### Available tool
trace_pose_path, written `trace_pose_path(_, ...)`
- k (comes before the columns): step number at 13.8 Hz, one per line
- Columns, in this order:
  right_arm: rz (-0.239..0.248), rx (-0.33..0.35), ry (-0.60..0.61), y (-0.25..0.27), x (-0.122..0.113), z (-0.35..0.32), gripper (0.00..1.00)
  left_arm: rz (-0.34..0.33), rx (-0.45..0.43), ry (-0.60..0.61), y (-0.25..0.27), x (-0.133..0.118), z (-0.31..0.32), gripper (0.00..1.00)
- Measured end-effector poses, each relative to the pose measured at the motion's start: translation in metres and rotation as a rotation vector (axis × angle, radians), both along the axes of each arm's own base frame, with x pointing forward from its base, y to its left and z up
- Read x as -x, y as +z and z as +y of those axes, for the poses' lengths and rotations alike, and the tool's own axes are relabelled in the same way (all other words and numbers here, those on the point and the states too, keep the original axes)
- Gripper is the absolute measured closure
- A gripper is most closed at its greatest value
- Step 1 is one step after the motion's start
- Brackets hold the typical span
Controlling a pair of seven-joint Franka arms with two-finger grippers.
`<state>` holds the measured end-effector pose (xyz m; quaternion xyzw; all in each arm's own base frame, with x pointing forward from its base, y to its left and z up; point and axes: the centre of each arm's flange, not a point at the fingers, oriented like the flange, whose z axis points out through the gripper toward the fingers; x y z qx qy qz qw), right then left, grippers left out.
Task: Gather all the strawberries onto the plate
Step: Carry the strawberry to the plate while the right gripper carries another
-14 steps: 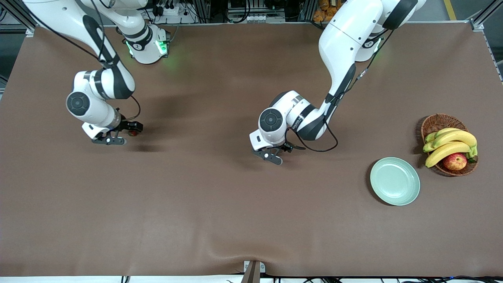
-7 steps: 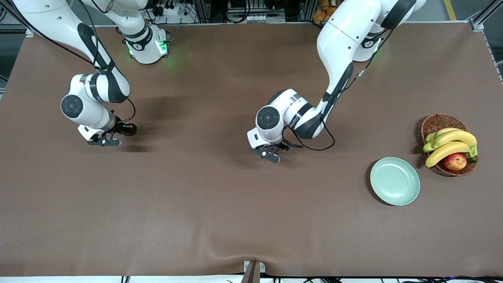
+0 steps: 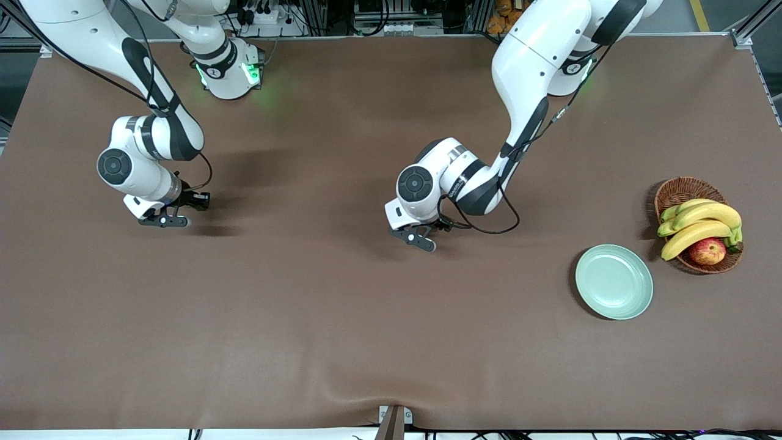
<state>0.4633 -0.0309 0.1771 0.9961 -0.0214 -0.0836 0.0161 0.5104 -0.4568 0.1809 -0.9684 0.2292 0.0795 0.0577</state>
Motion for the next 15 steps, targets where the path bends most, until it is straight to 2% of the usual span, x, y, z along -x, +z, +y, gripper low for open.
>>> trace_pose_path(1, 0.002, 0.000, 0.000, 0.000, 0.000, 0.000, 0.68, 0.002, -0.002, 0.000, 0.000, 0.000, 0.000, 0.37)
trace_pose_path(4, 0.045, -0.012, -0.024, 0.008, -0.009, 0.002, 0.68, 0.001, -0.001, 0.000, 0.000, 0.000, 0.000, 0.68)
trace_pose_path(7, 0.128, -0.084, -0.097, 0.048, -0.043, 0.014, 0.68, -0.002, 0.000, 0.003, 0.002, -0.002, 0.001, 0.68)
trace_pose_path(9, 0.159, -0.134, -0.117, 0.082, -0.067, 0.025, 0.68, -0.012, 0.004, 0.024, 0.010, -0.011, 0.006, 0.68)
trace_pose_path(12, 0.160, -0.179, -0.159, 0.109, -0.085, 0.048, 0.68, -0.019, -0.001, 0.144, 0.058, -0.055, 0.058, 0.68)
trace_pose_path(15, 0.153, -0.158, -0.252, 0.124, -0.093, 0.102, 0.68, -0.040, 0.016, 0.321, 0.128, -0.110, 0.162, 0.68)
